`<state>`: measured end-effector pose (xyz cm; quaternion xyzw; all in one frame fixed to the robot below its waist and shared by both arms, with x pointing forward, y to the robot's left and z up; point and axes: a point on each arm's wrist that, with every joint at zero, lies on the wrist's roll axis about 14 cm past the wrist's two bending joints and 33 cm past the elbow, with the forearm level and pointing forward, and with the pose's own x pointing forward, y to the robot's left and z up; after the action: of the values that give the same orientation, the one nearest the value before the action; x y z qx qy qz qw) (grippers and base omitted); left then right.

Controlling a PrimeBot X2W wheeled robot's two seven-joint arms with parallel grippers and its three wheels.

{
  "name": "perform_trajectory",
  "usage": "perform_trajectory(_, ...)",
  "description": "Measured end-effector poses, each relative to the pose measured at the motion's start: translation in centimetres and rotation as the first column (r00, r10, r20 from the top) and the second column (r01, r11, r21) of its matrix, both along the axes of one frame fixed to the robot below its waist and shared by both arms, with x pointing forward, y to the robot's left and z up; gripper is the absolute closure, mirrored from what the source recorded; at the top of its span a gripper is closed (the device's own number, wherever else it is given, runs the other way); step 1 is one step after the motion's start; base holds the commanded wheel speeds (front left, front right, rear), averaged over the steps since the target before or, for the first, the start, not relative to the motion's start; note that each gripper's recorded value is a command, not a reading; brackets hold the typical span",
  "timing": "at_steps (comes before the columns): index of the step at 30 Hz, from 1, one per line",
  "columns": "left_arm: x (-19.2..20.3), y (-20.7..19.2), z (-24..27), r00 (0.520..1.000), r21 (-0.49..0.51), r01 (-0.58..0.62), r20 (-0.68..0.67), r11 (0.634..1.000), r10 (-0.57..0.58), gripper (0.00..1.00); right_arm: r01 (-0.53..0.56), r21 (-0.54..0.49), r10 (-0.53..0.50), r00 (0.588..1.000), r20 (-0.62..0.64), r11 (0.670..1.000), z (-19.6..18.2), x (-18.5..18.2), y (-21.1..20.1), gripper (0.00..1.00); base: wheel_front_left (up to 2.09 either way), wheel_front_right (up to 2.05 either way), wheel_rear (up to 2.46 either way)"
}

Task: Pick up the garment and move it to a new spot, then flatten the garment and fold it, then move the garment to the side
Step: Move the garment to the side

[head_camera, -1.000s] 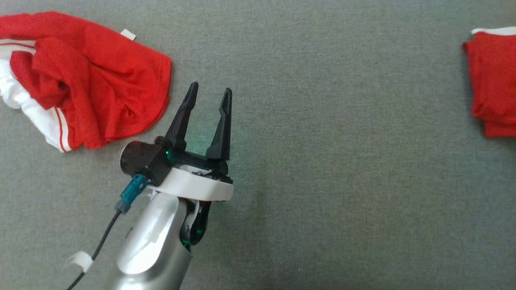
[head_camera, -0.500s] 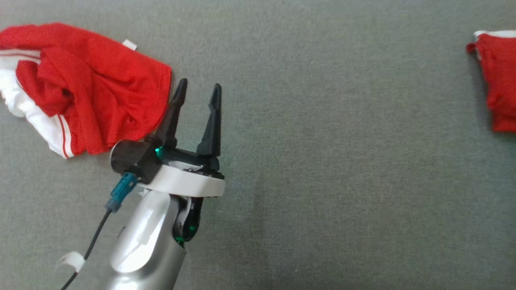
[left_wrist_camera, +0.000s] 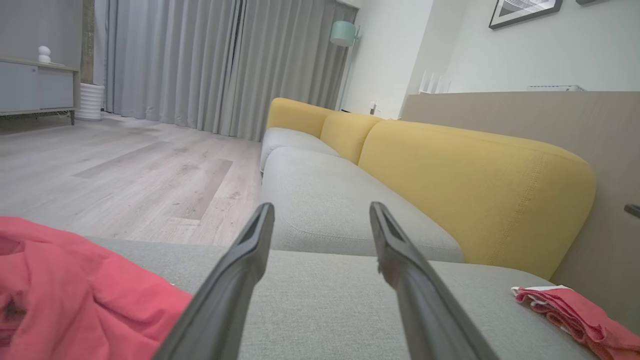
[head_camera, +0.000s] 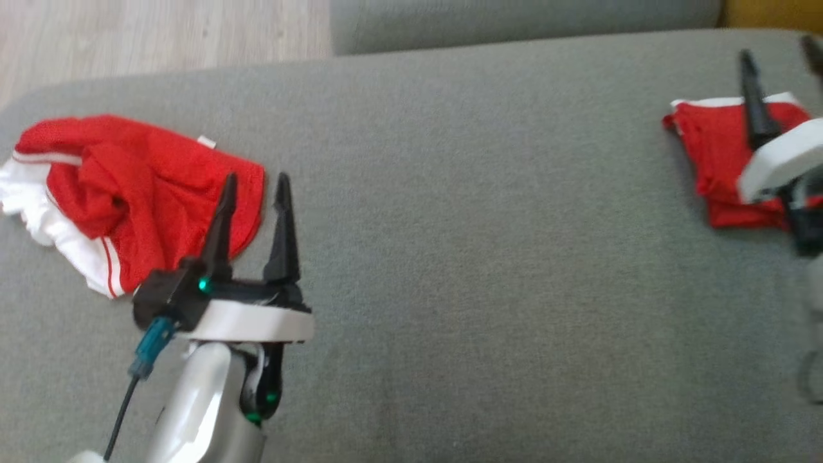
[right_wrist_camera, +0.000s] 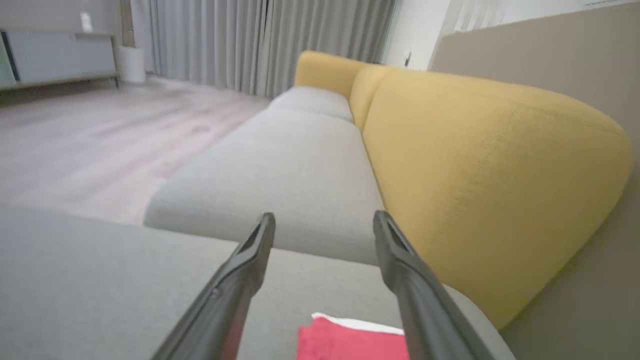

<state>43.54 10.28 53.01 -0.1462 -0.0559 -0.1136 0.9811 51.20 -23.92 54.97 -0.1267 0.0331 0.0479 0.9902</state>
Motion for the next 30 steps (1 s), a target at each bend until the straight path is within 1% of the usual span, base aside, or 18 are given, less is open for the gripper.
perform_trajectory(3, -0.8, 0.6, 0.3, 1.0, 0.009, -0.019, 0.007, 1.0, 0.018, 0.0, -0.031, 0.125, 0.02, 0.996, 0.088, 0.992, 1.7, -1.3, 2.6, 0.0, 0.0, 0.0, 0.0)
perform_trajectory(6, -1.6, 0.8, 0.0, 1.0, 0.012, -0.025, 0.0, 1.0, 0.025, 0.0, -0.063, 0.217, 0.03, 0.987, 0.155, 0.974, 2.7, -2.8, 4.8, 0.0, 0.0, 0.0, 0.0)
perform_trajectory(8, -2.1, 0.8, -0.2, 1.0, 0.013, -0.025, -0.008, 1.0, 0.025, 0.0, -0.074, 0.279, 0.021, 0.982, 0.188, 0.957, 2.9, -3.7, 5.9, 0.0, 0.0, 0.0, 0.0)
perform_trajectory(11, -2.7, 0.7, -0.3, 1.0, 0.011, -0.023, -0.01, 1.0, 0.023, 0.0, -0.088, 0.335, 0.02, 0.979, 0.201, 0.938, 2.1, -5.5, 7.4, 0.0, 0.0, 0.0, 0.0)
perform_trajectory(13, -3.1, 0.7, -0.5, 1.0, 0.013, -0.023, -0.016, 1.0, 0.023, 0.0, -0.082, 0.35, 0.017, 0.982, 0.186, 0.933, 0.7, -6.8, 7.8, 0.0, 0.0, 0.0, 0.0)
perform_trajectory(17, -4.1, 1.3, -1.9, 0.998, 0.024, -0.039, -0.056, 0.999, 0.04, 0.0, -0.045, 0.372, 0.01, 0.995, 0.095, 0.927, -3.4, -9.4, 7.8, 0.0, 0.0, 0.0, 0.0)
perform_trajectory(21, -5.0, 2.1, -2.6, 0.995, 0.025, -0.061, -0.076, 0.998, 0.062, 0.0, -0.046, 0.414, 0.031, 0.999, 0.043, 0.909, -5.8, -11.4, 9.0, 0.0, 0.0, 0.0, 0.0)
perform_trajectory(25, -5.3, 2.3, -2.9, 0.994, 0.024, -0.065, -0.084, 0.998, 0.067, 0.0, -0.044, 0.427, 0.034, 0.999, 0.03, 0.903, -6.5, -12.0, 9.3, 0.0, 0.0, 0.0, 0.0)
perform_trajectory(30, -5.5, 2.6, -2.7, 0.994, 0.019, -0.075, -0.079, 0.997, 0.077, 0.0, -0.059, 0.431, 0.045, 0.998, 0.042, 0.901, -6.1, -12.0, 9.6, 0.0, 0.0, 0.0, 0.0)
